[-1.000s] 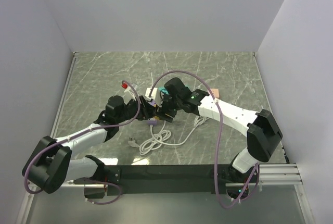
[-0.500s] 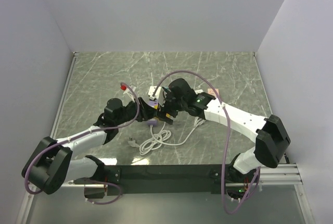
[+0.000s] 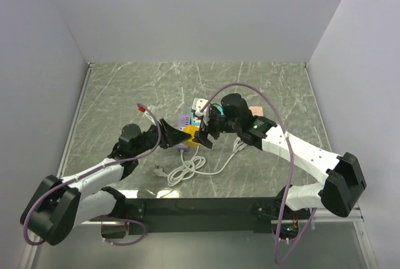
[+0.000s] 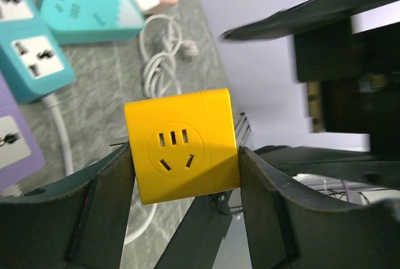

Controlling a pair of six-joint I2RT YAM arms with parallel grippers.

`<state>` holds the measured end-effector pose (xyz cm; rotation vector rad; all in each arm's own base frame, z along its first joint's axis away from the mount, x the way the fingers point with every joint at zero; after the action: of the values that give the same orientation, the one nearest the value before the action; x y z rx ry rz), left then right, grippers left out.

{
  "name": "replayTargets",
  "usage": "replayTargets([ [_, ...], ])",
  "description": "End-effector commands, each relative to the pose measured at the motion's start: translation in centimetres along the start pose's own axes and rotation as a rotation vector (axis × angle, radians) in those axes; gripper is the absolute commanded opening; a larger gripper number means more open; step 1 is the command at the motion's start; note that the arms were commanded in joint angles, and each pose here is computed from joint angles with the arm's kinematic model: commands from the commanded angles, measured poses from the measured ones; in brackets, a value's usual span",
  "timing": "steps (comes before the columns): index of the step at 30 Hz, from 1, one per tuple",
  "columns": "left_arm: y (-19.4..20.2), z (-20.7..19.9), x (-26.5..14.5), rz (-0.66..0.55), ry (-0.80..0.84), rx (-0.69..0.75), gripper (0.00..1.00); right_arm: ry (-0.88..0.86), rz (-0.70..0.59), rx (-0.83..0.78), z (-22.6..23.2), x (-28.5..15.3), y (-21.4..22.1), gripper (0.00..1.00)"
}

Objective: Insert the plug

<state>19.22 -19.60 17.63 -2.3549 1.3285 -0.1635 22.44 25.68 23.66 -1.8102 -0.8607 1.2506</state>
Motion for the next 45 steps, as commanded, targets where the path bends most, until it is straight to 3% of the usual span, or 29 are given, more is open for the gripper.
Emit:
replayTargets([
  [1,-1.2,-3.0,-0.8,-0.072,0.139,0.03,0.0,-0.016,-0.081,-0.001,0.4,-0.5,-1.1,0.95],
  [12,-1.9,-3.7,-1.9,-0.137,0.149,0.013,0.0,-0.055,-0.143,0.014,1.0,-0.7,-1.8,0.97],
  [26,-2.7,-3.7,-2.5,-0.242,0.11,0.005,0.0,-0.088,-0.109,0.037,2.1,2.4,-2.4,0.96],
  [36,-2.6,-3.9,-2.8,-0.247,0.137,-0.005,0.0,-0.004,-0.217,0.029,1.5,2.4,-4.0,0.92],
  [40,-2.7,-4.2,-2.9,-0.252,0.145,-0.001,0.0,-0.005,-0.187,0.034,1.4,2.9,-3.7,0.81],
  [45,-2.8,-4.3,-3.1,-0.269,0.136,0.005,0.0,-0.03,-0.133,0.038,1.7,3.7,-2.7,0.79],
])
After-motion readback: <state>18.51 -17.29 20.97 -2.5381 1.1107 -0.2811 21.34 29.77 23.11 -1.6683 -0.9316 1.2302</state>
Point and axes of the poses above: each gripper's point midway between its finger pads, its own x axis out along the fingers, its own z axis along the line the jaws close on, y = z × x, the point moved 7 cm from there along -x, back along the fingers, and after that the axes turned 5 degrees about -x, right-handed, at the moved point
